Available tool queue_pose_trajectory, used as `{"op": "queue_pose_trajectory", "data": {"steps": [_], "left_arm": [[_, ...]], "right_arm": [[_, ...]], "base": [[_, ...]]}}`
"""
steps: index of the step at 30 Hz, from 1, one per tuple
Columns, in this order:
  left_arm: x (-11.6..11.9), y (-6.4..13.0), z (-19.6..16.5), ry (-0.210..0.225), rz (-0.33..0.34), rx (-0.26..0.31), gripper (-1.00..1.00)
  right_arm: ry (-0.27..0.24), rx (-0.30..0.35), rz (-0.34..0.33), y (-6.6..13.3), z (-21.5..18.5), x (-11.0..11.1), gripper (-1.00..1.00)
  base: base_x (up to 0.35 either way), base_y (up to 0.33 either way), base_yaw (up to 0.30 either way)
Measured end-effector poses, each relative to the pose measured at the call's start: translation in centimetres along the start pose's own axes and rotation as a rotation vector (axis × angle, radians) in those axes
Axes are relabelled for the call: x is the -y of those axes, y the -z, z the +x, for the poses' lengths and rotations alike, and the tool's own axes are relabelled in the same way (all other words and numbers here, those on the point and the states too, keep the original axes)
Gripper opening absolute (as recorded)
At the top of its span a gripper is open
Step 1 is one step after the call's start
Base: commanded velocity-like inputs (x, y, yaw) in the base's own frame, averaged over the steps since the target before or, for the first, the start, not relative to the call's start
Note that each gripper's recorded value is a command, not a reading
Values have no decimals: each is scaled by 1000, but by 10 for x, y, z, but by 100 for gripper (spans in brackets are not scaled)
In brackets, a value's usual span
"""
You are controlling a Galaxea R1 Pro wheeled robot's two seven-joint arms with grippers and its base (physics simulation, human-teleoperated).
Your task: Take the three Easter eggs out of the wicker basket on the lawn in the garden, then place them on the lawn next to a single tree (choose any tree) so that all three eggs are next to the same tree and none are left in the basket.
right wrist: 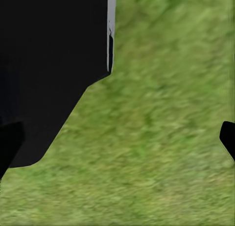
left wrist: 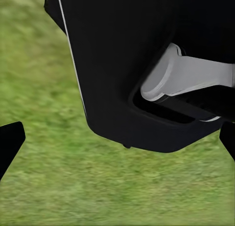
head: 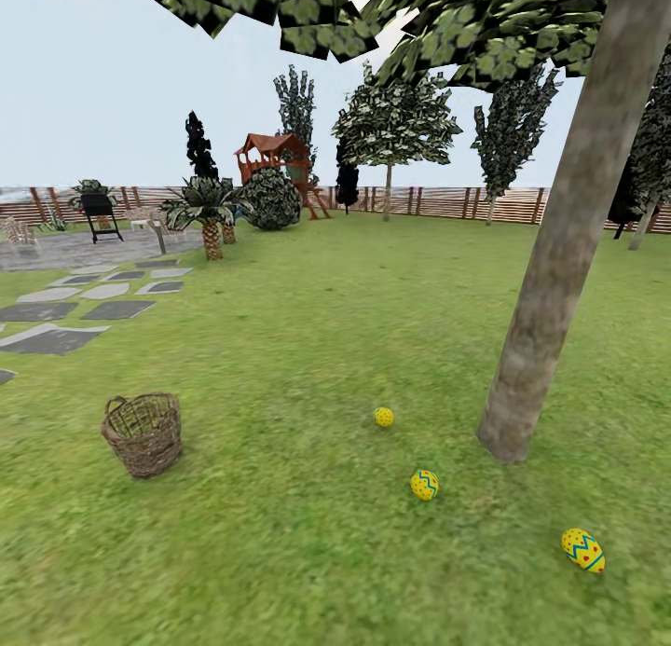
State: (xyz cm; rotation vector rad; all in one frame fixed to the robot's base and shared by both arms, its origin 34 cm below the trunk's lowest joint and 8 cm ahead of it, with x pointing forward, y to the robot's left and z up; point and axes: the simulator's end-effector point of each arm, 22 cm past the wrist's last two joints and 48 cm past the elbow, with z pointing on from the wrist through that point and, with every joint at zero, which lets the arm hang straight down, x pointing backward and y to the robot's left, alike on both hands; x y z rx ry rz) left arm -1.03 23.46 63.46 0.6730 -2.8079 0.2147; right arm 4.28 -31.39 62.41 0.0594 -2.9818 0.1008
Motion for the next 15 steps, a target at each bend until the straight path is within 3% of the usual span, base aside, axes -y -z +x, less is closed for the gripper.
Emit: {"op": "queue_pose_trajectory", "data": {"steps": [15], "left_arm": [[0,0,-1,0,0,2,100]], "right_arm": [[-4,4,-2,0,-2,-1,100]], "base": [[0,0,0]]}}
